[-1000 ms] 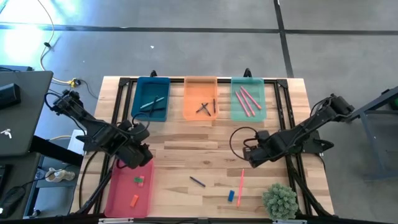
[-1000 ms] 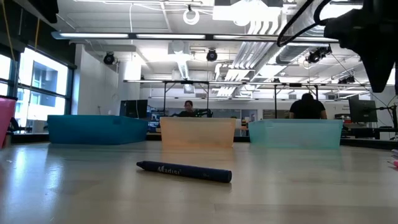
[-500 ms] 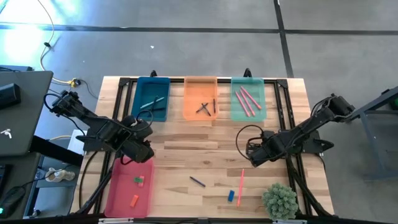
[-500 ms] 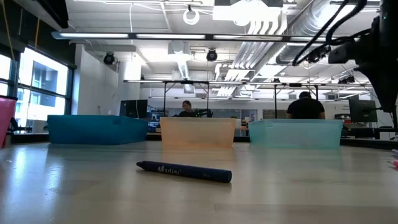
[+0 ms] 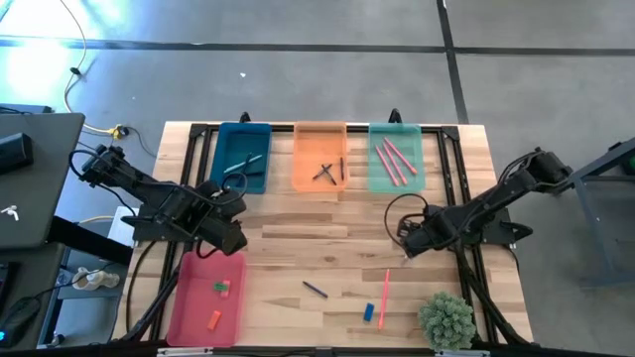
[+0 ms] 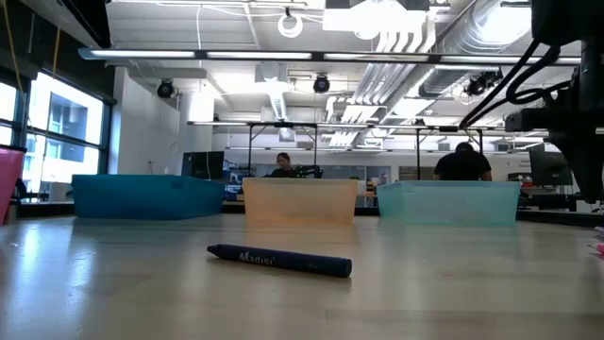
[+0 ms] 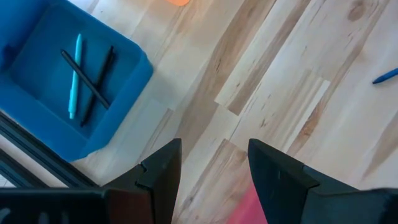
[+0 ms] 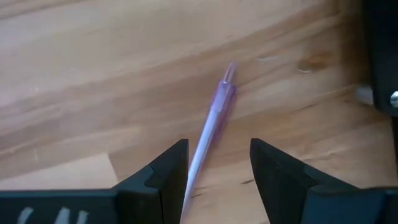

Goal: Sort crayons/erasers/pens/pencils in bins
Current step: Put the purple pen into the blue bin

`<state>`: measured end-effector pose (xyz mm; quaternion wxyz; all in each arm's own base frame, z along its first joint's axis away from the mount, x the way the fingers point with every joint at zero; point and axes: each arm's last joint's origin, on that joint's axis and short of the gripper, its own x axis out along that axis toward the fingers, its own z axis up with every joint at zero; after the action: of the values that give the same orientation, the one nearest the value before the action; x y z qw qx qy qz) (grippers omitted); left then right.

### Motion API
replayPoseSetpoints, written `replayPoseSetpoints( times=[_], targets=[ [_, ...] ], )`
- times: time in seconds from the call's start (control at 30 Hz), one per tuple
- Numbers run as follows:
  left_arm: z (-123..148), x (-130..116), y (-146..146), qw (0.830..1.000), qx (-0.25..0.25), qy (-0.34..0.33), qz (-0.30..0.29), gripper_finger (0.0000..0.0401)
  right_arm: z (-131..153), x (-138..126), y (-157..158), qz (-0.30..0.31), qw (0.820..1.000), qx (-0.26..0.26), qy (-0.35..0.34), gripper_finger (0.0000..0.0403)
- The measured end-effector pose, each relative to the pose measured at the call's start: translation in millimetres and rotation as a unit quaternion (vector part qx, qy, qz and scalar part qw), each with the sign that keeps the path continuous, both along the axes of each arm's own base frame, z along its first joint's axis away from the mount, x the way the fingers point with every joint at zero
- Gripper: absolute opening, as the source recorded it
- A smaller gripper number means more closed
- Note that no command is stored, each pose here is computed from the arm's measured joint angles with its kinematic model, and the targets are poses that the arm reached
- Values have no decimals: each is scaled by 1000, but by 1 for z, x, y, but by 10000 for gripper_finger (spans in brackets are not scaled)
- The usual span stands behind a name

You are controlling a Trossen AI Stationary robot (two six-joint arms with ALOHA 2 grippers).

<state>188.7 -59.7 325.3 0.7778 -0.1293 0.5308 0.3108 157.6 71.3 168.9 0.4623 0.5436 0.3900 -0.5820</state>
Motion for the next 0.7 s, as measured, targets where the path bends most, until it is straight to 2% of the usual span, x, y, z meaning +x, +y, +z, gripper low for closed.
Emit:
replayPoseSetpoints(
  times=[0.23,0.53,0.7],
  targets=[
    [0,0,0,1000,0,0,0,175,-7,0,-7,-16,1000,0,0,165],
    [0,0,0,1000,0,-1,0,175,-32,-2,-13,-37,998,56,-20,165],
    [0,0,0,1000,0,-1,0,175,-34,-3,-17,-48,997,62,-14,165]
  ],
)
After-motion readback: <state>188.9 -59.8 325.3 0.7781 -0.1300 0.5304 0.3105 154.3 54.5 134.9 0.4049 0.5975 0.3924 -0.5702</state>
